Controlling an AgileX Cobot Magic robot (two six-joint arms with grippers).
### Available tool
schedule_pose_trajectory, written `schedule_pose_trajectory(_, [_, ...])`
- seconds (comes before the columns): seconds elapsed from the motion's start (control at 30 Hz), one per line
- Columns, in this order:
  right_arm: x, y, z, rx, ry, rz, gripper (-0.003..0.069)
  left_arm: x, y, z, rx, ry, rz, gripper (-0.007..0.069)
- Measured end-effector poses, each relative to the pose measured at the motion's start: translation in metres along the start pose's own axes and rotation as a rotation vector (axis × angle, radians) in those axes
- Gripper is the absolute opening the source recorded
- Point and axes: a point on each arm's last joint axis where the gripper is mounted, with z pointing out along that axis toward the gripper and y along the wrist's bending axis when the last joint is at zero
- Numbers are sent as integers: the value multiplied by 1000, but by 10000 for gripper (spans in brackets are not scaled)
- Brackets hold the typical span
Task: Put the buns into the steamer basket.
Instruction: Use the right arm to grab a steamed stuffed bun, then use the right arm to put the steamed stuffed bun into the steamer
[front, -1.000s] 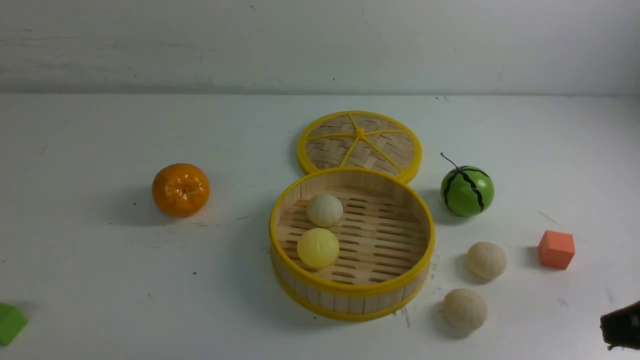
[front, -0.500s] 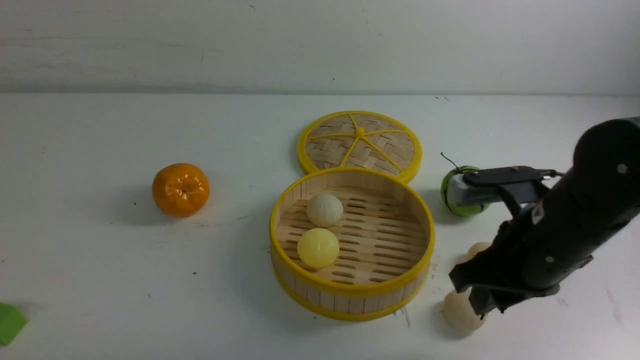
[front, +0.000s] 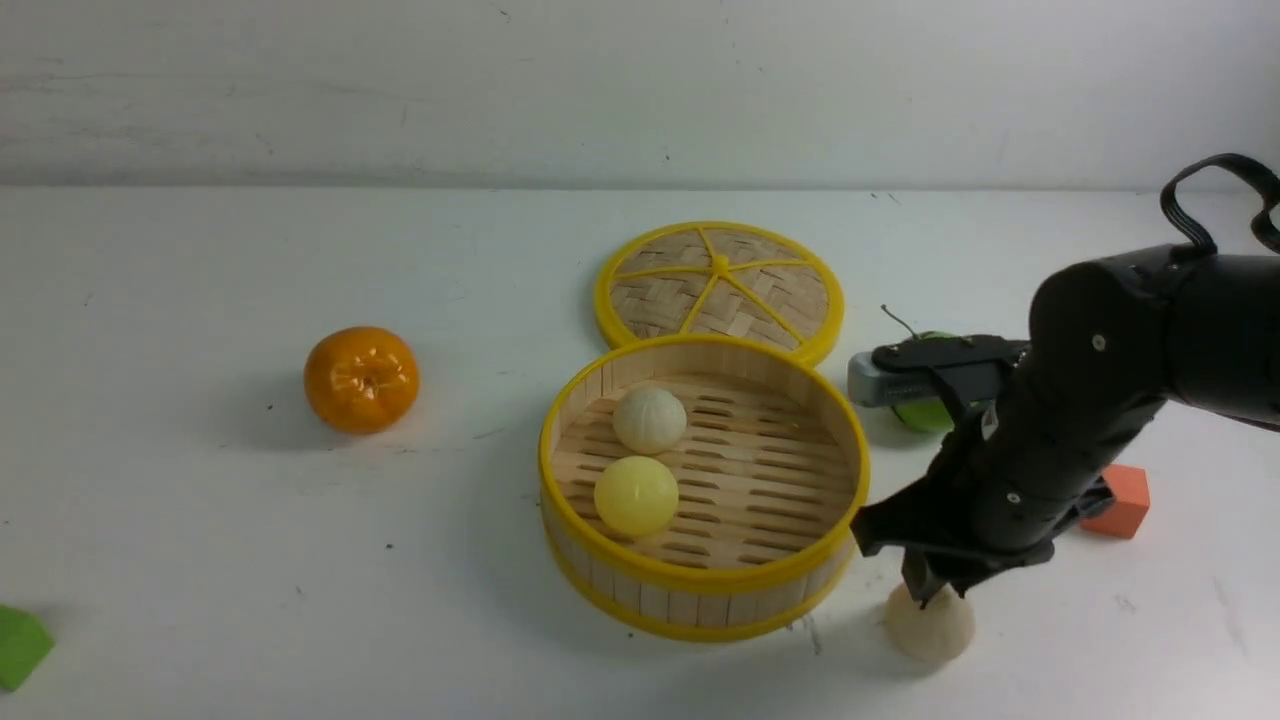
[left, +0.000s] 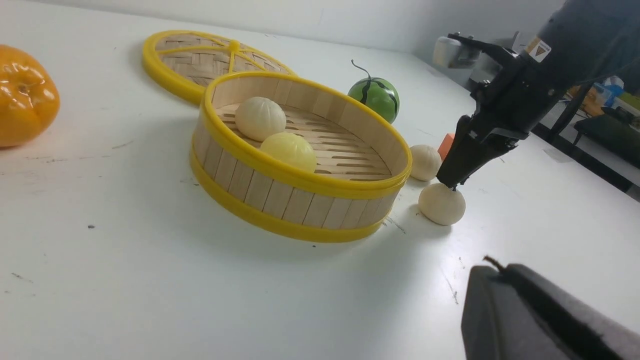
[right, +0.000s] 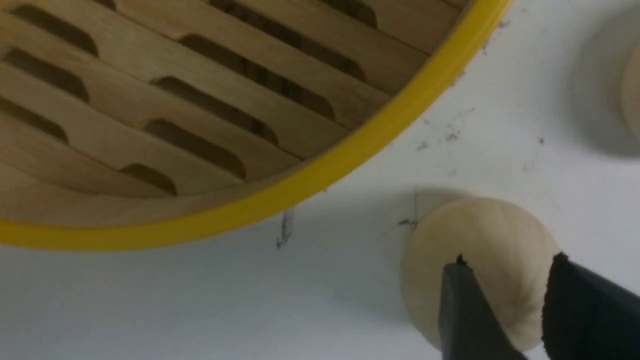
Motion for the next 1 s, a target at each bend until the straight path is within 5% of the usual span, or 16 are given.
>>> schedule_pose_trajectory(0.5, [-3,-7,11,-7,2,39,234,0,0,0,0,1,0,-8])
schedule_pose_trajectory(0.7, [-2,-7,11,-6,18,17,132,0,0,0,0,1,0,-3])
schedule_pose_trajectory(0.8, [-1,-6,11,-8,31,-9,22,0,0,0,0,1,0,-1])
schedule_pose_trajectory(1.0, [2,-5,-6,-14,44,-25,-1,0,0,0,0,1,0,1])
